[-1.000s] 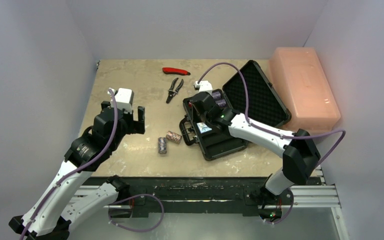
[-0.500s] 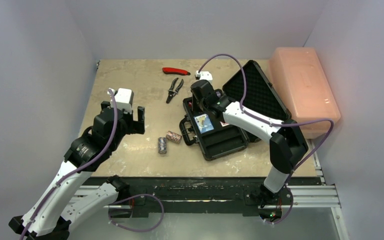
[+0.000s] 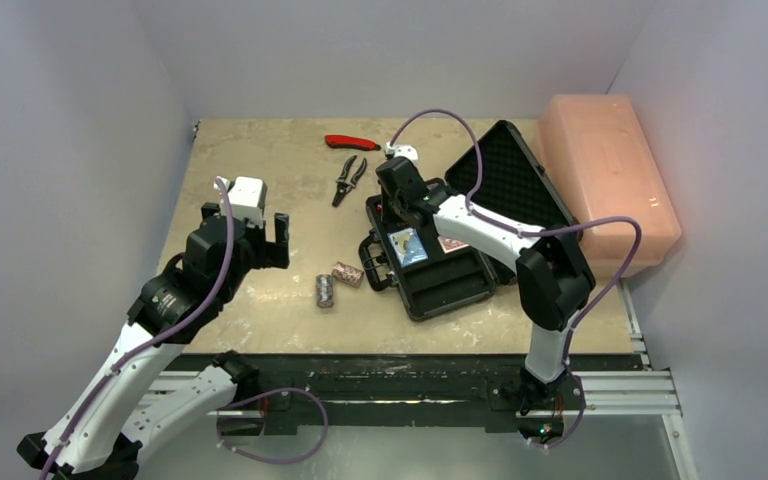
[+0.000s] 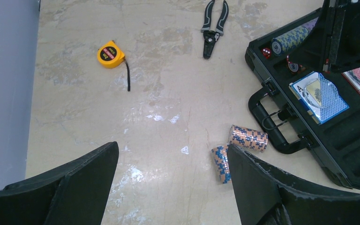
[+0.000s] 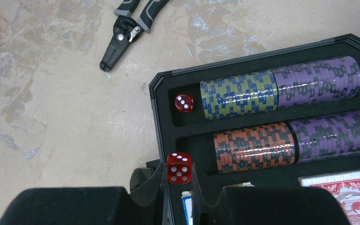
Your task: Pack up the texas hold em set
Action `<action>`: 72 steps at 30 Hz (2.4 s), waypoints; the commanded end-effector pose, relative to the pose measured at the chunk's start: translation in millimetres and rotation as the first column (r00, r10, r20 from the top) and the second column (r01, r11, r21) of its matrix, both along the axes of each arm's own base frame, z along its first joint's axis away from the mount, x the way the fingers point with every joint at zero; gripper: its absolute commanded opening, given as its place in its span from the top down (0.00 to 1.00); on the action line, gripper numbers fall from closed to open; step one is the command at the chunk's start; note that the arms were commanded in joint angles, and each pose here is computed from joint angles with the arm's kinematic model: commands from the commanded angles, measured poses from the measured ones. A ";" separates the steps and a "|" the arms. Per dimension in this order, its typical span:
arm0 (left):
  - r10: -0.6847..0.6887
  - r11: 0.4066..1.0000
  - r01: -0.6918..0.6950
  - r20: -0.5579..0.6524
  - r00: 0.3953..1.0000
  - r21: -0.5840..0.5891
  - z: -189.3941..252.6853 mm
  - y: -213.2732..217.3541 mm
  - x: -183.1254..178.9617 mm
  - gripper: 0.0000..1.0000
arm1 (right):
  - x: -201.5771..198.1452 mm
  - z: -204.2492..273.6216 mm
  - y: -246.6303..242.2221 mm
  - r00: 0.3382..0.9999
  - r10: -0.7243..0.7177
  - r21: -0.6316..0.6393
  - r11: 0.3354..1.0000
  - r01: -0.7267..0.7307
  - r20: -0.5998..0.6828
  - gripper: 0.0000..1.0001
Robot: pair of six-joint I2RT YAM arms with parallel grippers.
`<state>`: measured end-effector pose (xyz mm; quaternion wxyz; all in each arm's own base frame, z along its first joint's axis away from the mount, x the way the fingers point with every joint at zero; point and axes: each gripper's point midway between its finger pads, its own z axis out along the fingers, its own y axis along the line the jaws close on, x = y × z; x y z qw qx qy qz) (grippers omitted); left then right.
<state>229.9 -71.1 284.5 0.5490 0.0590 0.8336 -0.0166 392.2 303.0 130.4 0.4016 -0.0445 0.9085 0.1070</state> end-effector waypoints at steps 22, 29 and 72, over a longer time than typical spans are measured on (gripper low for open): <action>0.013 1.000 -0.013 0.025 1.000 0.015 5.4 4.3 2.8 0.14 | 22.2 -8.2 2.1 1.000 0.002 0.029 1.000 -0.001 -0.014 0.94; 0.013 1.000 -0.013 0.024 1.000 0.017 5.0 4.3 2.7 0.14 | 23.0 -10.5 3.8 1.000 0.010 0.033 0.999 -0.010 -0.022 0.87; 0.015 1.000 -0.016 0.020 1.000 0.021 3.6 4.4 3.4 0.14 | 3.3 57.2 -15.5 0.998 0.011 0.103 0.995 -0.017 0.059 0.57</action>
